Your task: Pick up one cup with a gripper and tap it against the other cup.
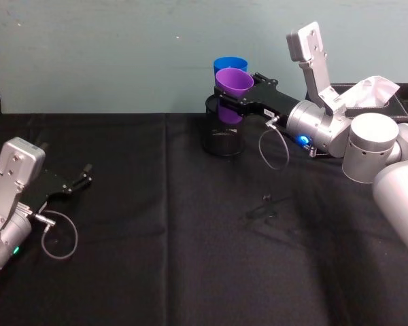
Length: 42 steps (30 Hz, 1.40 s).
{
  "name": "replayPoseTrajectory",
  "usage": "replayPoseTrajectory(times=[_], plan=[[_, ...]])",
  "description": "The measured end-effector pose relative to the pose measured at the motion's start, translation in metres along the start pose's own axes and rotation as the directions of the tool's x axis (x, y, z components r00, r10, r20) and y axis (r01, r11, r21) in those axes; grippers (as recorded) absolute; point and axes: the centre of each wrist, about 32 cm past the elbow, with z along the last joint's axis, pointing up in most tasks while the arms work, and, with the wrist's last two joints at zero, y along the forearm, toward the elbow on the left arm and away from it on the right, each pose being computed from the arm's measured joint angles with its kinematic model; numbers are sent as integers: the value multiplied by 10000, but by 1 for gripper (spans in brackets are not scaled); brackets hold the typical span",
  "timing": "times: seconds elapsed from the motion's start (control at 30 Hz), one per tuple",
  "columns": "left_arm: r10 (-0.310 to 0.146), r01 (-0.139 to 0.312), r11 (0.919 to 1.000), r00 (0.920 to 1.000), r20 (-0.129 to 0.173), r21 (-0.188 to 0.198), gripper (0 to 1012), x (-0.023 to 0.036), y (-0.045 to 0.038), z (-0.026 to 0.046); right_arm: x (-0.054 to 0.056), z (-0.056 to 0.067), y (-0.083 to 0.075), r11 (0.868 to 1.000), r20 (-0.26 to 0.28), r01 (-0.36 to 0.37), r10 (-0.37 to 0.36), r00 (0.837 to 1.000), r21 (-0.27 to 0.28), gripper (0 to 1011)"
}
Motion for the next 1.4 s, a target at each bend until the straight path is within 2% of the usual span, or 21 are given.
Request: replayPoseTrajectory(times=[1.4], plan=[[0,0,10000,10000,0,0,1000,0,0,0,-3,2,-7,10000,5,-35,35,10000,36,733]])
